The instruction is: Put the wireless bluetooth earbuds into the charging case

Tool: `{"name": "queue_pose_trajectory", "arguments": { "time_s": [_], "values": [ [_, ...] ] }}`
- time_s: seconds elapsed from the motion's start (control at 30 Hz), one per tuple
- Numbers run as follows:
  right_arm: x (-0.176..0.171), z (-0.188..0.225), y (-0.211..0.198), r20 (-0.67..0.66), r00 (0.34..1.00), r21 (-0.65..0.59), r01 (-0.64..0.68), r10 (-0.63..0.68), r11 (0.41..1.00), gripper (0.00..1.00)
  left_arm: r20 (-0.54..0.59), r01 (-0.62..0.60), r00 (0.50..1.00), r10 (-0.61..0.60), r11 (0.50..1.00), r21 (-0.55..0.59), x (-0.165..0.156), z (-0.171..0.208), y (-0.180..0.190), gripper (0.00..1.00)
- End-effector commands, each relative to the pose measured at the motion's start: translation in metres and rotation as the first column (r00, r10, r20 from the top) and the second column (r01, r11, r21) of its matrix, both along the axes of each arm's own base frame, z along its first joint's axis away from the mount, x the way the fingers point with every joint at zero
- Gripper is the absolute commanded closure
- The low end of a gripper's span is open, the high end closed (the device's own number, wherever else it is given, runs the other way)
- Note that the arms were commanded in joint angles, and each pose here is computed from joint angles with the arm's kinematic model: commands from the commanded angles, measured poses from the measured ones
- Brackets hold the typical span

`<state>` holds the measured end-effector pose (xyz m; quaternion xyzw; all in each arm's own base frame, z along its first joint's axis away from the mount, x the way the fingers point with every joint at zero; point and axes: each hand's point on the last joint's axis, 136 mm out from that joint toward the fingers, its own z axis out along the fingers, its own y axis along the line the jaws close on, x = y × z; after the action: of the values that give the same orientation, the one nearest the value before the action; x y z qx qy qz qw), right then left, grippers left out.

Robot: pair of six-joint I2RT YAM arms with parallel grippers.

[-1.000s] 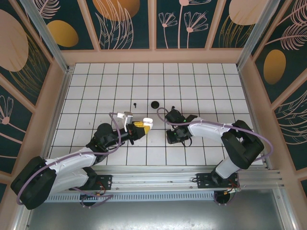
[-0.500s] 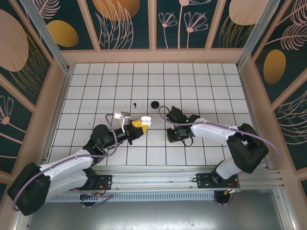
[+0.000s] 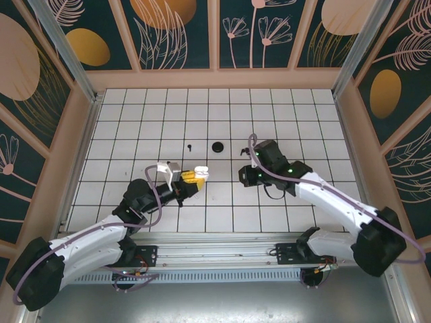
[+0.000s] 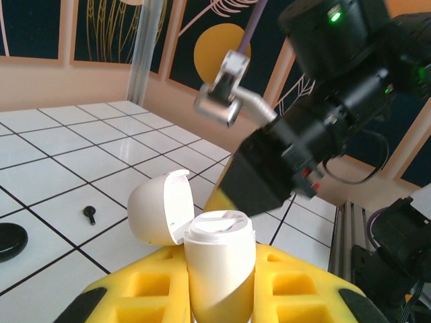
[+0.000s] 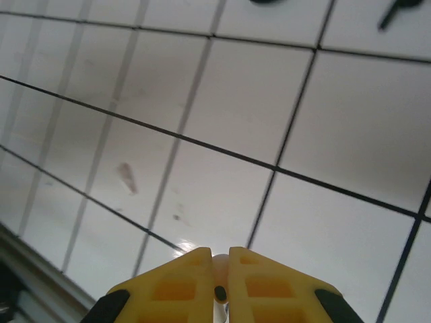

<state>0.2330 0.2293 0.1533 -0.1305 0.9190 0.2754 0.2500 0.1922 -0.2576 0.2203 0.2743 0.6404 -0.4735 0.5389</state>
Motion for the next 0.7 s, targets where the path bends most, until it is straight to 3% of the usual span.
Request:
{"name": "queue_pose_trajectory", "arguments": {
  "time_s": [0.0,0.2,0.37,0.67],
  "values": [
    [0.003,0.061,0.011,0.154,0.988,0.161,-0.054,0.029,0.986,0.91,0.117,0.034,0.993,-0.026,0.997,-0.065,-0.009,0.028,0.0,1.0],
    [-0.005,0.138,0.017,0.337,0.942,0.371,-0.134,0.001,0.919,0.9,0.146,0.067,0.988,-0.048,0.989,-0.128,-0.01,0.052,-0.005,1.0],
    [-0.014,0.188,0.027,0.415,0.91,0.526,-0.225,-0.016,0.82,0.9,0.145,0.11,0.986,-0.087,0.981,-0.159,-0.007,0.063,-0.015,1.0],
    [-0.029,0.218,0.047,0.45,0.893,0.614,-0.302,-0.009,0.729,0.9,0.165,0.147,0.979,-0.115,0.969,-0.199,-0.006,0.074,-0.021,1.0]
  ]
}}
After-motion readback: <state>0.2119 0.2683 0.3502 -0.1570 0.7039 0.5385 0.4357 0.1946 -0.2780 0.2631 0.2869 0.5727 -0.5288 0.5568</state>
